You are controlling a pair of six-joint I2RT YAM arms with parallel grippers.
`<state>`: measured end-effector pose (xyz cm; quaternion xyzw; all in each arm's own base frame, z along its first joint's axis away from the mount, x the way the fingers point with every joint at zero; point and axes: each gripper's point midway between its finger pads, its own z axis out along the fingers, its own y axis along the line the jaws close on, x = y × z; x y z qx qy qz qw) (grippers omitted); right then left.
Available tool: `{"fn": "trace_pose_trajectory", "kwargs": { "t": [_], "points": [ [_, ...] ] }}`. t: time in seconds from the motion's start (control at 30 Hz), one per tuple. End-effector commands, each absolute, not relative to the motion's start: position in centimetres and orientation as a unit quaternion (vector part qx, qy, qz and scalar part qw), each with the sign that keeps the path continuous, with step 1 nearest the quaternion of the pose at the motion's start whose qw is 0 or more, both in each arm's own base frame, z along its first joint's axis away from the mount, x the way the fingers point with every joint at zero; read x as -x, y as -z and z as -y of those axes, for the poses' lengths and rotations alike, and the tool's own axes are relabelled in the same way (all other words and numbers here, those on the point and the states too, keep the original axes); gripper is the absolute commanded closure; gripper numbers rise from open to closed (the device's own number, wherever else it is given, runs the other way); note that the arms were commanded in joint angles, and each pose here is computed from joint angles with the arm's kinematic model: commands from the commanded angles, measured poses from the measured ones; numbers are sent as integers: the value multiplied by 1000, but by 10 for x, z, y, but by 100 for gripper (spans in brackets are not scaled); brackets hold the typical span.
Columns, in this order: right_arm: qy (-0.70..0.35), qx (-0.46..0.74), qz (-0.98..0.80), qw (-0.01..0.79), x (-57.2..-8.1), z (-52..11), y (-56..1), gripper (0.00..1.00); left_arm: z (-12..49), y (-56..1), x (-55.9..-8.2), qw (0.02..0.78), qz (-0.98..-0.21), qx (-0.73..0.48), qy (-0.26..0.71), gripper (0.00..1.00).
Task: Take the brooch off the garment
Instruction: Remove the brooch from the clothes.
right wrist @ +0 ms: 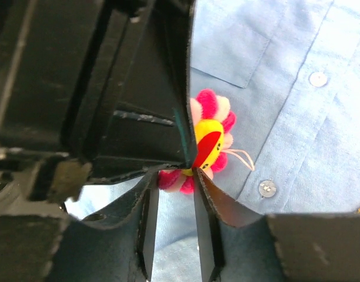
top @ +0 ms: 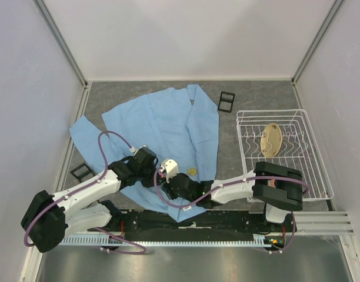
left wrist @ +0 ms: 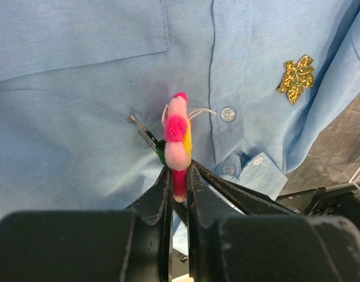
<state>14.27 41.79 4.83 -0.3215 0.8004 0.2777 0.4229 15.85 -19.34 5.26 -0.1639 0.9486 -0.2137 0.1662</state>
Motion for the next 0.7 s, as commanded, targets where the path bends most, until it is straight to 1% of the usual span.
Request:
{"fn": "trace_pose_trajectory", "kwargs": {
  "t": [0.0,0.03,0.07,0.13,0.17,0.23,0.27,0.33,0.37,0.43,0.47,0.6,0.67],
  "points": [
    [-327,283,-788,438,-145,-447,-81,70,224,-89,-174,183,-928,158,284,98],
    [-330,277,-790,436,-145,-449,-82,71,225,-92,-175,186,-926,155,289,96],
    [-327,275,-794,433,-145,-448,-78,77,225,-95,-175,189,-926,150,292,92],
    [-326,263,-800,429,-148,-447,-76,83,225,-99,-176,199,-923,145,295,86],
    [-328,256,-805,423,-148,-446,-73,87,223,-104,-177,210,-920,142,300,80],
    [-330,242,-811,417,-153,-442,-70,91,219,-109,-180,226,-916,141,301,74],
    [-347,235,-811,408,-150,-444,-72,94,218,-115,-180,239,-911,137,308,68],
    [-359,225,-814,397,-152,-441,-67,96,213,-116,-181,251,-908,139,306,60],
    [-383,218,-810,388,-149,-444,-72,99,210,-121,-182,265,-903,139,308,56],
    [-391,207,-812,380,-151,-439,-68,100,204,-119,-182,274,-903,142,300,54],
    [-405,203,-807,379,-151,-441,-72,100,202,-117,-181,274,-904,144,296,50],
    [-435,189,-808,348,-147,-436,-63,100,196,-109,-178,271,-908,151,282,47],
    [-444,179,-807,345,-151,-434,-63,100,193,-104,-177,268,-910,155,277,47]
  ]
}}
